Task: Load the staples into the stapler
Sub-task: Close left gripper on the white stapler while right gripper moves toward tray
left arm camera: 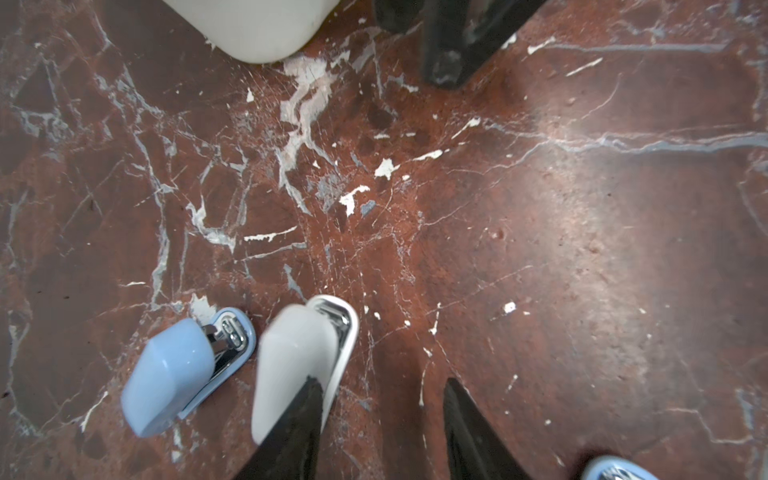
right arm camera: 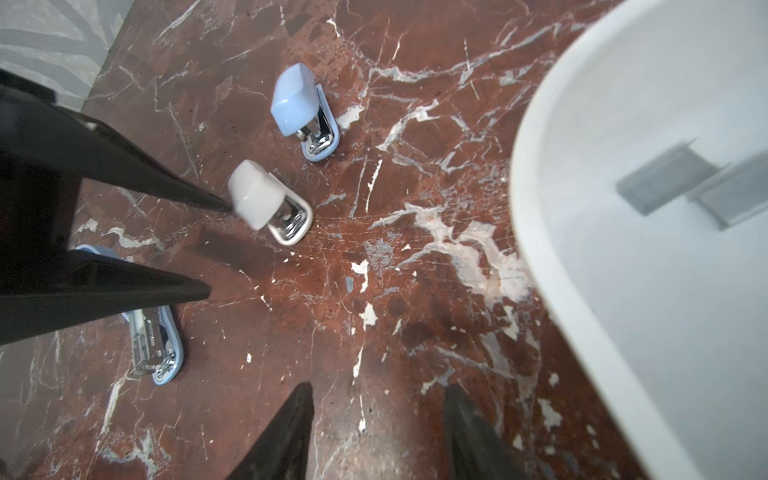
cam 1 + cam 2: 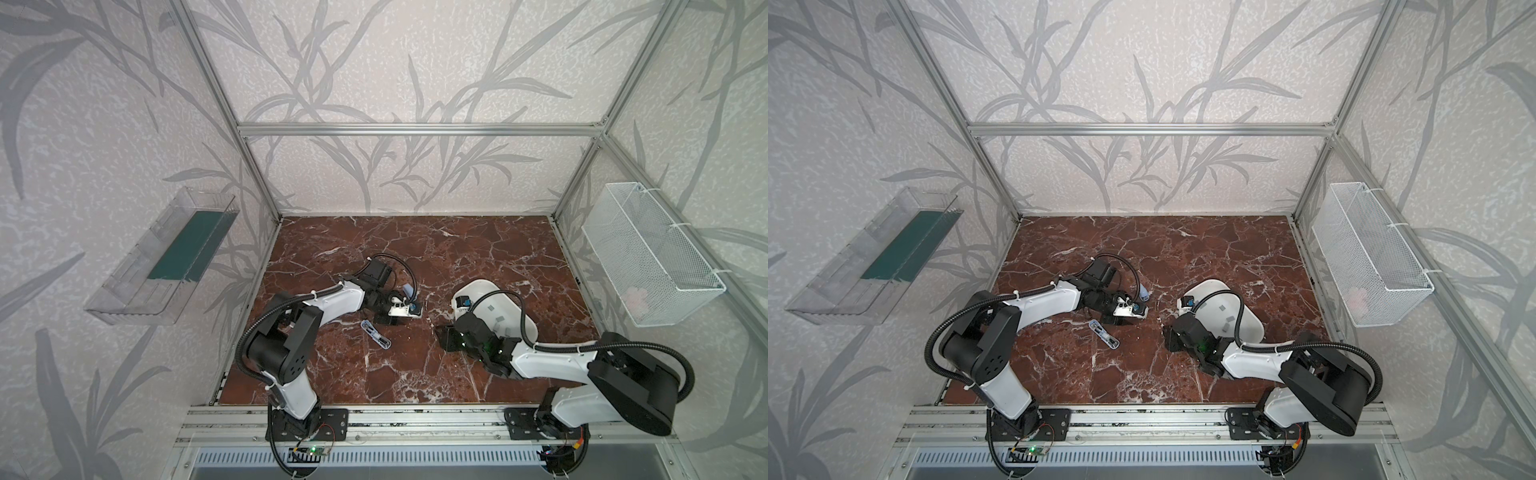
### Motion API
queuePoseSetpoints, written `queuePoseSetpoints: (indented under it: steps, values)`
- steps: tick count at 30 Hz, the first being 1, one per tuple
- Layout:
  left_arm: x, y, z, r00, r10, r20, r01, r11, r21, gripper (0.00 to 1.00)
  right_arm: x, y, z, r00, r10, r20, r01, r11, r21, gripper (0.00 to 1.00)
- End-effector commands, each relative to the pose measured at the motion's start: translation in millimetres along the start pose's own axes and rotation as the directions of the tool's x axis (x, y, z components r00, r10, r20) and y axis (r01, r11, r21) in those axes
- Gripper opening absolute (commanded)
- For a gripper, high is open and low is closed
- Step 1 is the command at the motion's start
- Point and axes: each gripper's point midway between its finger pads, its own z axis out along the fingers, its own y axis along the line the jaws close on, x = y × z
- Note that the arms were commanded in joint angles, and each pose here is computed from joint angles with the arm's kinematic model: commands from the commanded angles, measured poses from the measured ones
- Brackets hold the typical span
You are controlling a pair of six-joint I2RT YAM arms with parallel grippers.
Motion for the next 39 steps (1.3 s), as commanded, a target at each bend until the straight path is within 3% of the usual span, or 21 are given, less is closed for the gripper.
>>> queuePoseSetpoints:
  steps: [1, 15, 31, 39]
  values:
    - [1.1, 21.4, -2.5, 0.998, 0.062, -0.028, -0.063, 0.997, -0.044, 0.5, 6.0, -5.2, -0.8, 0.999, -0.023, -0.023, 0.024, 1.0, 0.014, 0.52]
    - [-11.6, 35.2, -15.0, 0.995, 0.09, 0.05, -0.085, 0.992, -0.096, 0.51, 7.6, 1.3, 1.5, 0.999, -0.018, -0.033, 0.017, 1.0, -0.019, 0.52]
    - [-8.6, 33.4, 6.7, 0.993, 0.087, 0.085, -0.09, 0.995, 0.037, 0.51, 9.9, -3.0, -0.2, 0.999, -0.005, -0.032, 0.005, 1.0, -0.011, 0.53]
    - [-4.9, 28.3, 12.7, 0.994, 0.076, 0.077, -0.084, 0.991, 0.107, 0.45, 9.7, -5.9, -1.5, 1.0, -0.006, -0.024, 0.006, 1.0, 0.0, 0.53]
